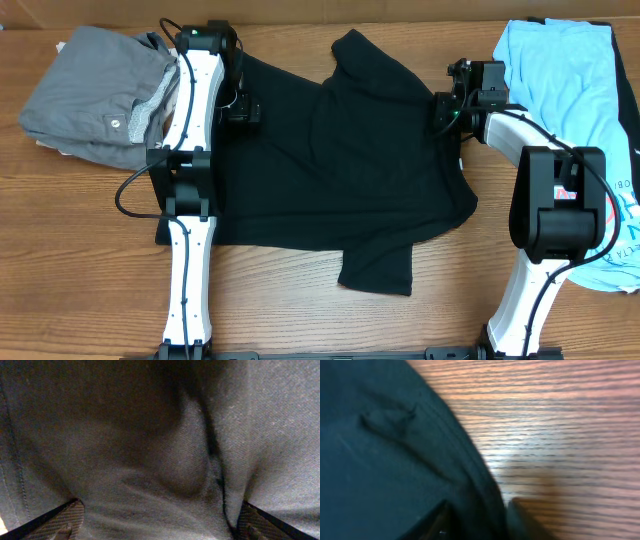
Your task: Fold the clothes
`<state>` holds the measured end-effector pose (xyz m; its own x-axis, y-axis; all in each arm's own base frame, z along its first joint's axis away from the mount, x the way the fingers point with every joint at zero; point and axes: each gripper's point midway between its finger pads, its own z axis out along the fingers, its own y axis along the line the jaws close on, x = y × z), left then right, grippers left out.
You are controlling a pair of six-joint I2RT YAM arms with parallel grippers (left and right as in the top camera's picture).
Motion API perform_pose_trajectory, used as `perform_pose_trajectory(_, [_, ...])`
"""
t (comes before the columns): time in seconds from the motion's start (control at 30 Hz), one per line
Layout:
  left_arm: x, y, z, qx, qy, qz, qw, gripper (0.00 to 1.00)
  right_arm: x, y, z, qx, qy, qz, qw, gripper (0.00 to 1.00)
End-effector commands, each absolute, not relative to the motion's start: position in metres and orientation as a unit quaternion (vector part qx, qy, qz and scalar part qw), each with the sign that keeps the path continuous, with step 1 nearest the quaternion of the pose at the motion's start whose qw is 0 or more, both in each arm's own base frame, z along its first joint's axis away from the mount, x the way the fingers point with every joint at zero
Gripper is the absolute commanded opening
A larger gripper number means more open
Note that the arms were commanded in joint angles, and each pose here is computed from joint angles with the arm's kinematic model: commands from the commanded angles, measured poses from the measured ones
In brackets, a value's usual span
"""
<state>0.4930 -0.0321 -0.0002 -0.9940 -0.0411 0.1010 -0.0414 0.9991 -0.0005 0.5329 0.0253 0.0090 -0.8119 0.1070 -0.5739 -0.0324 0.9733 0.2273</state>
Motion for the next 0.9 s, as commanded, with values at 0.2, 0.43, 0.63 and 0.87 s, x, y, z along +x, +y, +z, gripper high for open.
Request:
perform_pose_trajectory(0.2, [0.479, -0.032, -0.058, 0.025, -0.994, 0.019, 0.105, 1.0, 0.532, -0.021, 0.005, 0.094, 0.949, 0.068, 0.294, 0.15])
perform_pose_trajectory(0.43, [0.48, -0.03, -0.058, 0.028, -0.994, 0.019, 0.104, 1.0, 0.523, -0.054, 0.0, 0.146, 0.947, 0.061, 0.28, 0.13])
perform_pose_trajectory(0.63, [0.481, -0.029, -0.058, 0.033, -0.994, 0.016, 0.102, 1.0, 0.512, -0.079, -0.004, 0.186, 0.945, 0.058, 0.263, 0.17])
perform_pose_trajectory(0.87, [0.48, -0.029, -0.058, 0.033, -0.994, 0.016, 0.103, 1.0, 0.488, -0.088, -0.016, 0.226, 0.948, 0.064, 0.213, 0.26])
